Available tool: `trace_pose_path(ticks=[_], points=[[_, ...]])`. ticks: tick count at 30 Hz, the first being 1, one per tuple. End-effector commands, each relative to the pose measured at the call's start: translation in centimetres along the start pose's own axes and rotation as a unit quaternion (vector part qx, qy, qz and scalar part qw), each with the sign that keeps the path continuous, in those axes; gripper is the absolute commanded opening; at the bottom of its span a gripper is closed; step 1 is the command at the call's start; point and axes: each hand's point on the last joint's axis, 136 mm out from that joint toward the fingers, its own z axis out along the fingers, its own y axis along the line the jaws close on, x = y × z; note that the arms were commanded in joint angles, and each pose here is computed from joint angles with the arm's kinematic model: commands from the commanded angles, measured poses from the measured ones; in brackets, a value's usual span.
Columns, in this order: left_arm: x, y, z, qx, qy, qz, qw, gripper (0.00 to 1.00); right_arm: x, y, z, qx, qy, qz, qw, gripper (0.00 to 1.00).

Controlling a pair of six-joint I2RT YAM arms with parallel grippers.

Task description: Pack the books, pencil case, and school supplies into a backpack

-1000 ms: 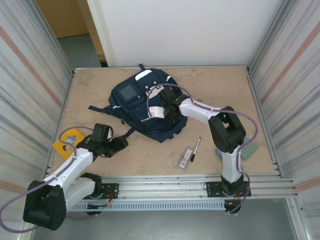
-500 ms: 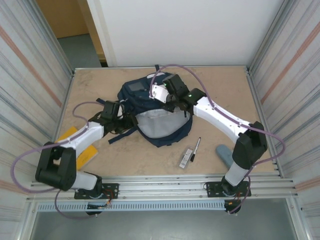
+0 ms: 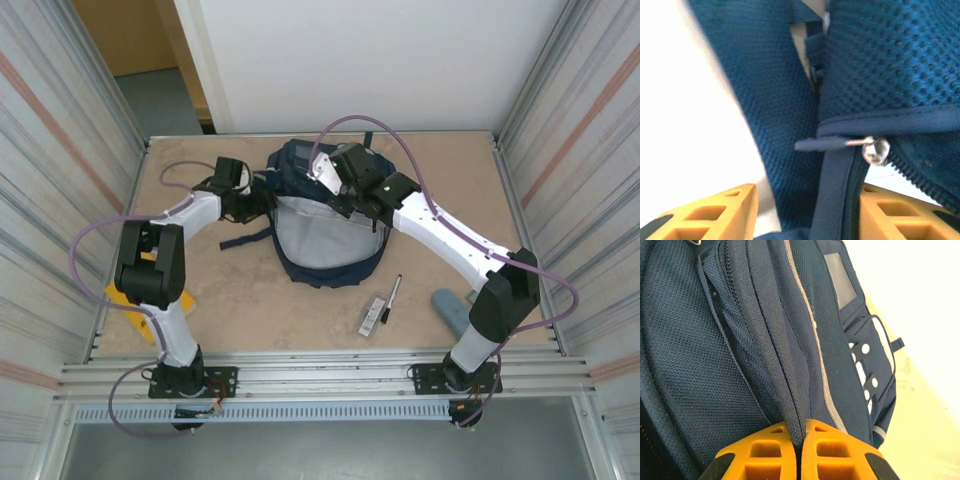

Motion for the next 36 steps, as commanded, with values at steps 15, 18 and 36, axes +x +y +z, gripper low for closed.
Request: trace_pose_path(ticks=[15,18,36], points=[[11.9,12.1,-15.5,-0.222,-0.09,-0.133,0.962,0.66,3.7,6.1,7.7,-0.095,0.039,0.119,0.988,0.0],[15.0,16.6,-17.1,-0.271,-0.082,-0.204,0.937,0.67,4.4,7.9,9.2,-0.117,0.055,0.114,0.985,0.05],[18.4,19.7,-13.6,-0.185,-0.051,-0.293,0.937,0.63,4.0,8.8,3.3,-0.194,0.002,0.248,0.949,0.48]])
